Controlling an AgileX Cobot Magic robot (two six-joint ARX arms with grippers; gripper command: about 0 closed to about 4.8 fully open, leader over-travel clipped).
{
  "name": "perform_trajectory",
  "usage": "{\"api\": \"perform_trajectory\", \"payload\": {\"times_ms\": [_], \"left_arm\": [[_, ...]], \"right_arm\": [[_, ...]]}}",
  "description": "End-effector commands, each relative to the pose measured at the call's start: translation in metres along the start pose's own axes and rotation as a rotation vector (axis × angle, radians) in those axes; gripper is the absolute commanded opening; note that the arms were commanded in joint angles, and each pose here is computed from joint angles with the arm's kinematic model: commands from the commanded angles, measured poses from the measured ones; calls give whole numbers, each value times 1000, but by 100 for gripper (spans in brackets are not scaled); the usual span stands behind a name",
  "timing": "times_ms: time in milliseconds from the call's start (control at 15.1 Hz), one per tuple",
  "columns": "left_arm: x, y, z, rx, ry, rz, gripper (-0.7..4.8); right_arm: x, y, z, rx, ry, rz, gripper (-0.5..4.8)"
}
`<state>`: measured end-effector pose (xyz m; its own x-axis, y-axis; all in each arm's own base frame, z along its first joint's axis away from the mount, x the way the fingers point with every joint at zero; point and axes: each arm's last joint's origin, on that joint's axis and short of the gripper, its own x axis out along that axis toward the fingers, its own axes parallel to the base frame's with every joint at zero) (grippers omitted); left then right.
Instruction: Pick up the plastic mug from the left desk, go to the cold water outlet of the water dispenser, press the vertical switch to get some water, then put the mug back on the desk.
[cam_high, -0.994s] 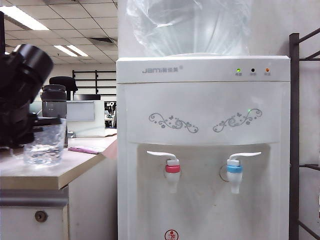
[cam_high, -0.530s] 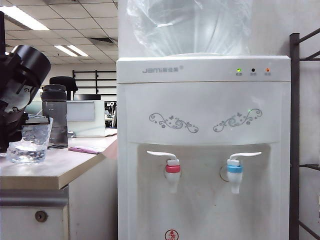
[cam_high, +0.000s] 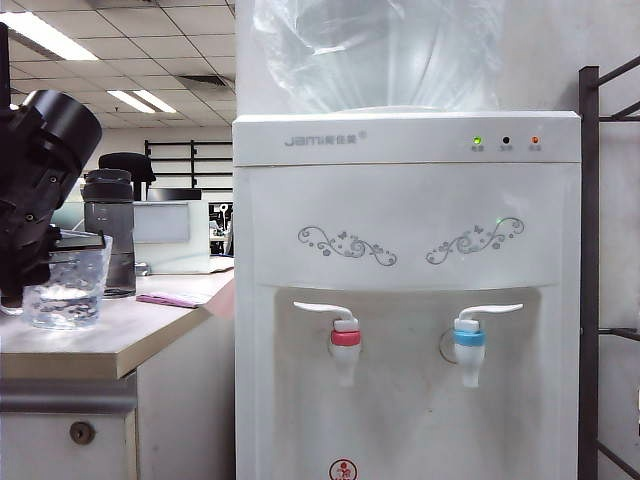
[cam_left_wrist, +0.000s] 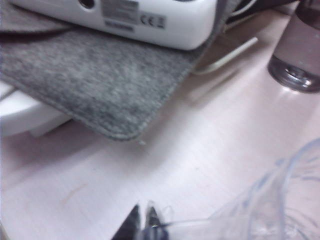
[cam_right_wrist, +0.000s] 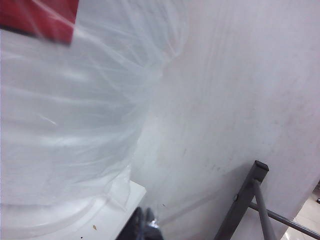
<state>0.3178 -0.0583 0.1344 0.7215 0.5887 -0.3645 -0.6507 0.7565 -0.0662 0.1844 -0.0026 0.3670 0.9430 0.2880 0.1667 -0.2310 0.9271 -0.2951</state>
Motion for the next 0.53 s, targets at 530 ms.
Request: {"api": "perform_trajectory", "payload": {"times_ms": [530], "left_arm": [[4, -8, -1, 50, -2, -121, -6]], "right_arm": [[-1, 0, 4, -4, -29, 22, -1]]}}
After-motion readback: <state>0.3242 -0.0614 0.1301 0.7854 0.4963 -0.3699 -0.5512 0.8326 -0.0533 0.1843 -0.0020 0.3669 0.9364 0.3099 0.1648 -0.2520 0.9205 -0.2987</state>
